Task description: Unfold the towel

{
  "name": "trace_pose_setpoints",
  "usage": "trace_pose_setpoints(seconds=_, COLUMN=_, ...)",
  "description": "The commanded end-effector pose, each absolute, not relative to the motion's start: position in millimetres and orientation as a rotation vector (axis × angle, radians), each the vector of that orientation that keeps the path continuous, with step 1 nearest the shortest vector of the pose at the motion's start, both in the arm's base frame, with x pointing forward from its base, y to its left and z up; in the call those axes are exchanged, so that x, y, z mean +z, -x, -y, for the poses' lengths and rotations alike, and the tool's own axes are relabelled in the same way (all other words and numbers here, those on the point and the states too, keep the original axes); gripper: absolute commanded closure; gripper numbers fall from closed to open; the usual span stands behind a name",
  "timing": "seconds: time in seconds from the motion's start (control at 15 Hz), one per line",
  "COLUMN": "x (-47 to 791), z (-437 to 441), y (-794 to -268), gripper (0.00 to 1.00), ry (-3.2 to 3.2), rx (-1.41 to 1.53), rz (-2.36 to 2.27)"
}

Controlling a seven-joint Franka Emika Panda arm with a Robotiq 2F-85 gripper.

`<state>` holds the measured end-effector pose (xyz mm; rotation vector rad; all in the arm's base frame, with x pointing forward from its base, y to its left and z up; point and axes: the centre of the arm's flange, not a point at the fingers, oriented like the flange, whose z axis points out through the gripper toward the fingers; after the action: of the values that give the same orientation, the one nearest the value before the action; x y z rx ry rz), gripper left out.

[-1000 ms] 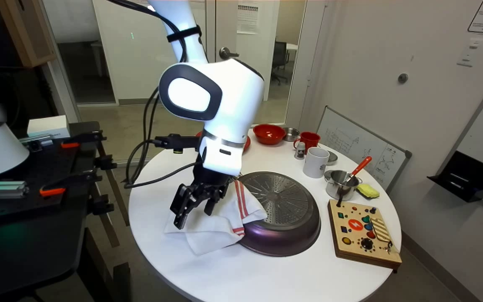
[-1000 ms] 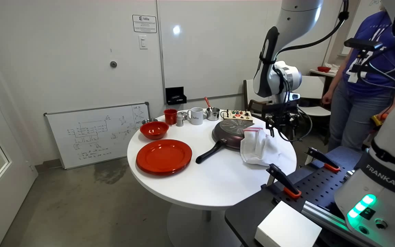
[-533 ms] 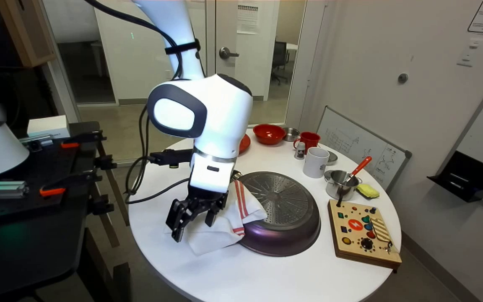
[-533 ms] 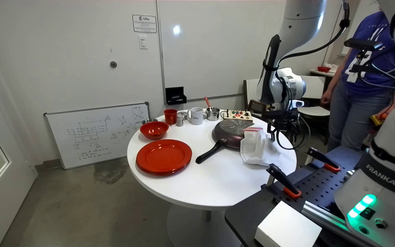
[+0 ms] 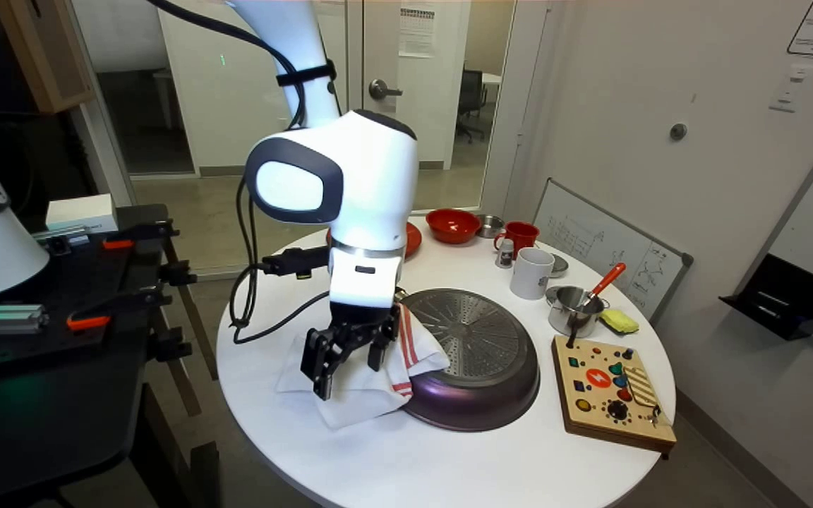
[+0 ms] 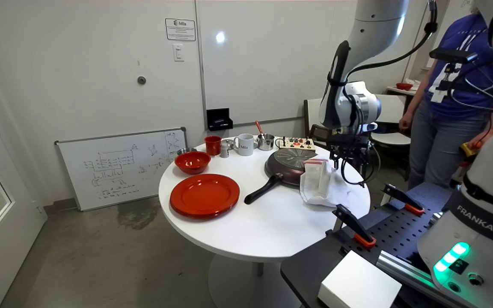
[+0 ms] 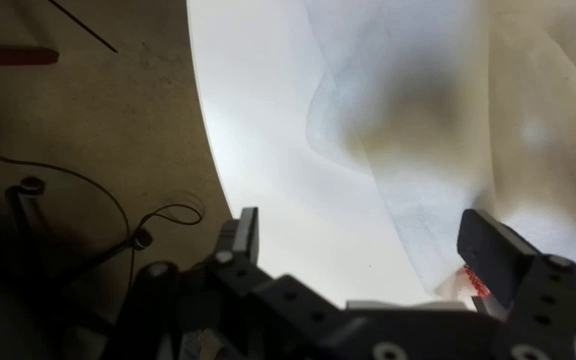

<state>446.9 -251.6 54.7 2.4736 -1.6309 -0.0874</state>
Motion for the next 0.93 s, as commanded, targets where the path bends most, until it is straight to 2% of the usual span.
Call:
trace_pose_setpoints(seconds=0.0, x=68.5, z=246.7, y=-444.8, gripper=0.00, ry=-2.518, rx=-0.054, rz=1.624)
trace_pose_setpoints(seconds=0.67, x=44.7, z=238.4, y=-437.3, gripper=0.01, ry=-2.625, rx=-0.163, rz=1.621)
trace_pose_setpoints(seconds=0.73, x=42.1, z=238.0, y=-436.4, gripper=0.26, ry=-2.633, rx=-0.175, rz=1.618)
trace_pose_setpoints(seconds=0.87, x=36.1, z=235.8, y=-435.4, gripper=0.30, ry=-2.657, rx=-0.182, rz=1.612)
